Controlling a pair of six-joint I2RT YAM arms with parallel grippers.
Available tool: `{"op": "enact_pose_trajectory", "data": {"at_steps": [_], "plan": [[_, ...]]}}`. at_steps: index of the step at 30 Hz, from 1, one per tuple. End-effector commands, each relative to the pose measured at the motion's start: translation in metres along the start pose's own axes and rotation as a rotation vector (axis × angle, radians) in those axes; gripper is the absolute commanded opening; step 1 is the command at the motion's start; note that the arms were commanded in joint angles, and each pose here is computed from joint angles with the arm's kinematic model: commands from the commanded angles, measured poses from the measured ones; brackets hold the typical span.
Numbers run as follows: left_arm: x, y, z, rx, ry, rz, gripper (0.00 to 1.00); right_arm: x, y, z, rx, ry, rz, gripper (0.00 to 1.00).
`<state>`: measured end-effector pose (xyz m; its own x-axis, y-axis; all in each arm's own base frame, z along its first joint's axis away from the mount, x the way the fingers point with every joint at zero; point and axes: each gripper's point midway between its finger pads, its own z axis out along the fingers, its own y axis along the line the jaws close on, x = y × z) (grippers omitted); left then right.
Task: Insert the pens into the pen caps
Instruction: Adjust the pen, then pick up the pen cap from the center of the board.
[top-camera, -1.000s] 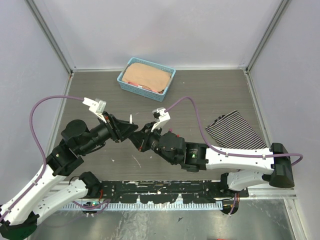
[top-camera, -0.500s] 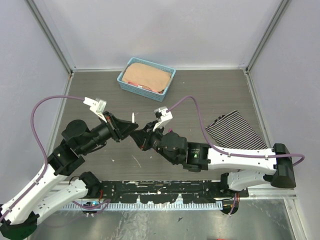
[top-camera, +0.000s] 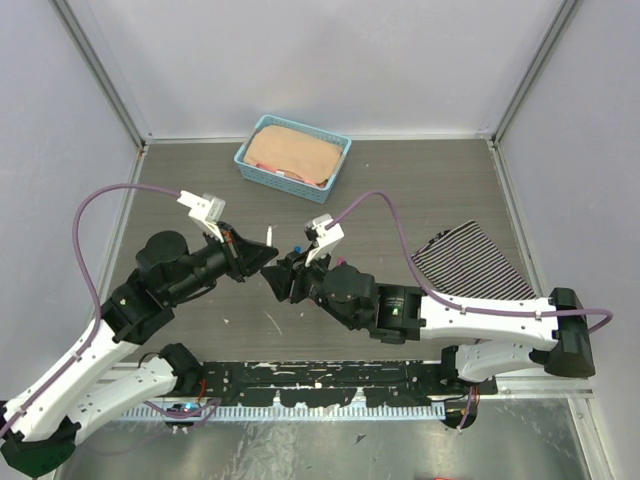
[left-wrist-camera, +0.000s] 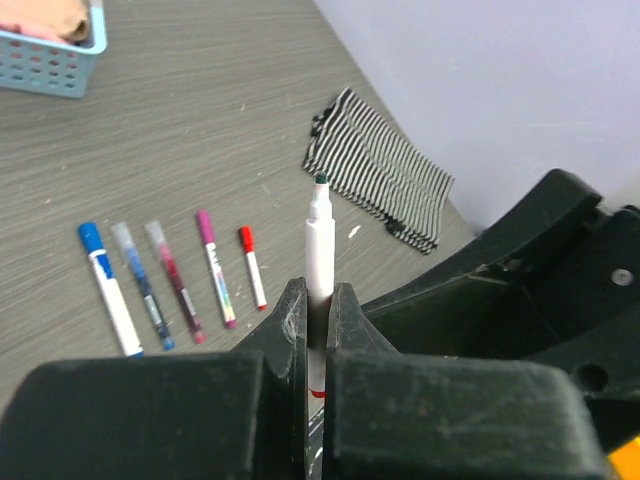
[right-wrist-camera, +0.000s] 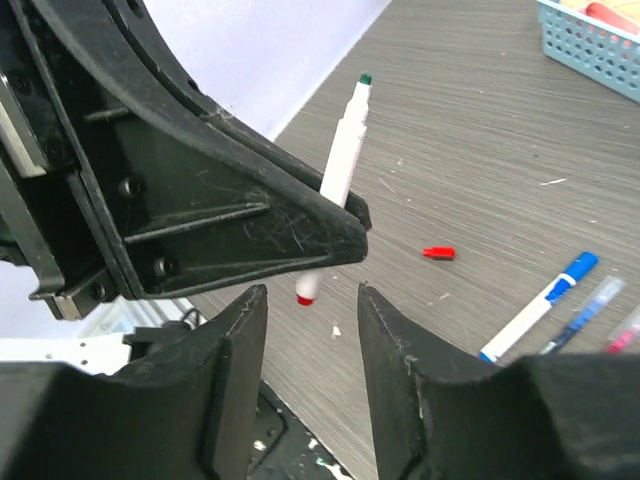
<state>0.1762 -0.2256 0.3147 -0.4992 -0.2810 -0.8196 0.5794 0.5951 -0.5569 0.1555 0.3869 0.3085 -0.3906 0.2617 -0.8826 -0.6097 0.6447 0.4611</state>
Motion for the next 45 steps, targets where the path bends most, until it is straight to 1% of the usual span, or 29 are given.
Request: {"op": "enact_pose_trajectory", "data": {"at_steps": [1,3,8,10,14,16,19,23,27,30,36,40,45], "plan": [[-0.009,0.015,-0.009,-0.117,0.033,0.086,0.0,-0.027,0.0,-0.012,0.001,-0.018,-0.096,0.5],[-0.013,0.029,-0.013,-0.206,0.043,0.124,0.0,-0.017,-0.011,-0.012,0.04,0.024,-0.151,0.57],[-0.027,0.059,-0.03,-0.391,0.056,0.206,0.0,0.003,-0.044,-0.004,0.195,0.114,-0.17,0.6],[-0.035,0.068,-0.039,-0.45,0.052,0.222,0.0,0.015,-0.053,0.006,0.22,0.162,-0.13,0.6],[-0.05,0.084,-0.064,-0.552,0.018,0.242,0.0,0.037,-0.074,0.034,0.256,0.245,0.022,0.6],[-0.051,0.089,-0.079,-0.592,0.019,0.259,0.0,0.047,-0.082,0.049,0.283,0.277,0.086,0.61],[-0.051,0.088,-0.094,-0.591,0.004,0.281,0.0,0.064,-0.091,0.074,0.343,0.3,0.167,0.64],[-0.044,0.089,-0.107,-0.592,0.012,0.291,0.0,0.093,-0.104,0.105,0.444,0.346,0.212,0.69],[-0.035,0.089,-0.115,-0.582,0.034,0.298,0.0,0.127,-0.114,0.133,0.566,0.402,0.251,0.71],[-0.025,0.086,-0.116,-0.539,0.056,0.301,0.0,0.151,-0.122,0.15,0.645,0.424,0.275,0.71],[-0.005,0.088,-0.117,-0.507,0.099,0.302,0.0,0.159,-0.124,0.17,0.72,0.351,0.303,0.71],[-0.002,0.089,-0.12,-0.493,0.077,0.296,0.0,0.172,-0.12,0.178,0.77,0.366,0.266,0.71],[-0.003,0.087,-0.123,-0.483,0.049,0.296,0.0,0.19,-0.13,0.181,0.829,0.368,0.25,0.71]]}}
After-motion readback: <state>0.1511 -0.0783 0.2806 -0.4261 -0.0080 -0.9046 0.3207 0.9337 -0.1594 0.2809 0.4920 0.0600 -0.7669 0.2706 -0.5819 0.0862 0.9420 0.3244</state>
